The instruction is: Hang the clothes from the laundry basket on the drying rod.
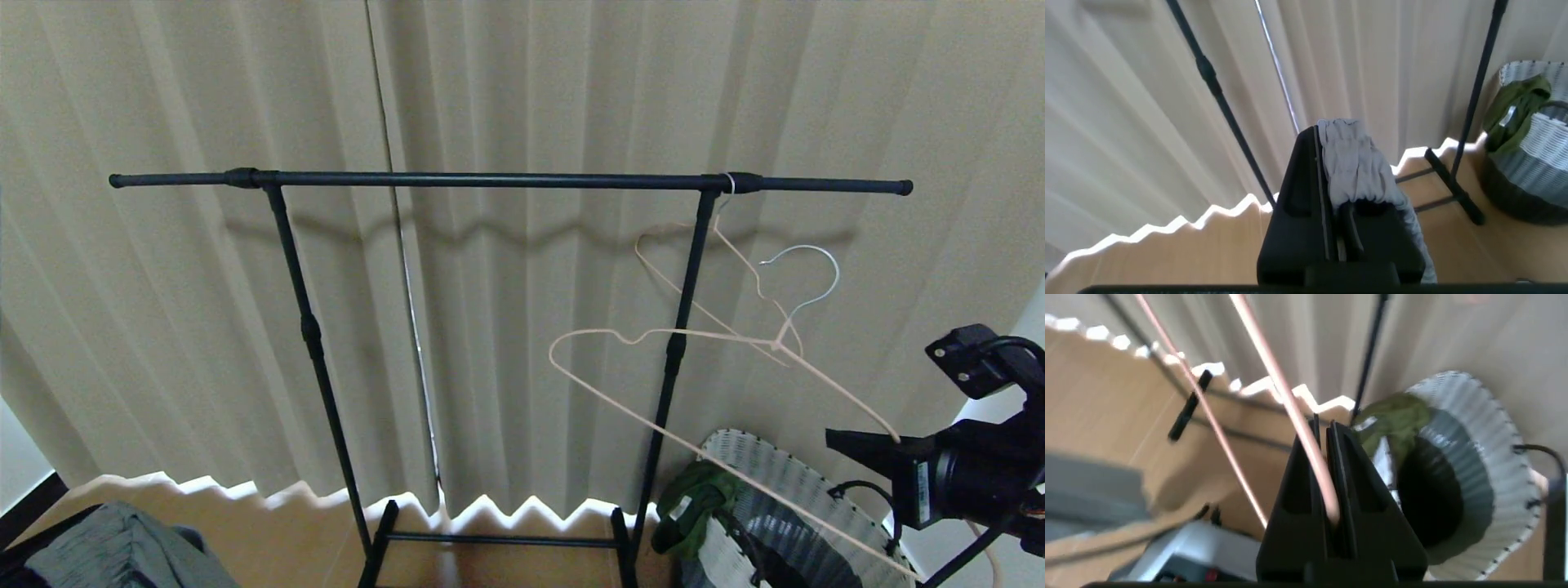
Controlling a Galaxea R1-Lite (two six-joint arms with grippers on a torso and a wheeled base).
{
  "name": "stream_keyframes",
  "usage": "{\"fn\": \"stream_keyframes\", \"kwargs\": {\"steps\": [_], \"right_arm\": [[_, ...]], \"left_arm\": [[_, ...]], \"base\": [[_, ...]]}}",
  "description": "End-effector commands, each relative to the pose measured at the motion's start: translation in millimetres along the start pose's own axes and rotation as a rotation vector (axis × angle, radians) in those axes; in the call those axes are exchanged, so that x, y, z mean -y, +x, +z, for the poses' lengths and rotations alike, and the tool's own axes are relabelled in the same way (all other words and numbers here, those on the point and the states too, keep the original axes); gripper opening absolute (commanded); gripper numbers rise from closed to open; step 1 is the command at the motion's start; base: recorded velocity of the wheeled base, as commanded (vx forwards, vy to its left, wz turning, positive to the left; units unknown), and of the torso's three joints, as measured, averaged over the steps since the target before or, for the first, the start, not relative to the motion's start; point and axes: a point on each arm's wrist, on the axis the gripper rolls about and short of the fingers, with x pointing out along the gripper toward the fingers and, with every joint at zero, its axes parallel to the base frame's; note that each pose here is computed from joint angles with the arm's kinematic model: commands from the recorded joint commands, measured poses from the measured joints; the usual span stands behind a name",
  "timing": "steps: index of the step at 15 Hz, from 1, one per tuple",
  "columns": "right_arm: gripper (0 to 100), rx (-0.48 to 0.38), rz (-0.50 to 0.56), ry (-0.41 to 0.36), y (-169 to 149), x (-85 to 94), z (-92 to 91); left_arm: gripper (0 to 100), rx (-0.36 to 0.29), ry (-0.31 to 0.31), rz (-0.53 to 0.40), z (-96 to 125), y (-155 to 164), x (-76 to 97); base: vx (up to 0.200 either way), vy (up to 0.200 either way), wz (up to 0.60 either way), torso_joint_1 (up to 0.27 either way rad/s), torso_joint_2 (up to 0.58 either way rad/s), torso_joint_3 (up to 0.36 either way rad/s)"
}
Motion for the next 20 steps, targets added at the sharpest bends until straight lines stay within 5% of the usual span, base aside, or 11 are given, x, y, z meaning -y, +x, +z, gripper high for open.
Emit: {"fn": "stream_keyframes", "kwargs": {"steps": [1,5,8,15,17,20], "right_arm": [[0,-0.043,0.033,-0.024,12.5,-7.8,-0.8],[0,-0.034,0.119,-0.079,10.2,-26.1,0.5],[0,0.003,0.238,-0.131,5.3,-51.3,10.7],[0,-0.003,0.371,-0.065,-4.4,-79.8,12.6],[0,-0.015,0.392,-0.069,-5.8,-84.2,9.9],[0,-0.025,0.408,-0.084,-5.2,-89.1,8.3]], "left_arm": [[0,-0.073,-0.013,-0.014,23.6,31.5,-10.7],[0,-0.115,-0.004,0.05,59.1,74.0,-21.3],[0,-0.128,-0.077,0.029,91.6,125.1,-4.0],[0,-0.187,-0.117,0.053,107.4,189.0,31.4],[0,-0.215,-0.099,0.18,107.0,208.1,37.4],[0,-0.203,-0.1,0.207,111.4,210.6,37.0]], "base": [[0.0,0.0,0.0,0.0,0.0,0.0],[0.0,0.0,0.0,0.0,0.0,0.0],[0.0,0.0,0.0,0.0,0.0,0.0],[0.0,0.0,0.0,0.0,0.0,0.0],[0.0,0.0,0.0,0.0,0.0,0.0],[0.0,0.0,0.0,0.0,0.0,0.0]]}}
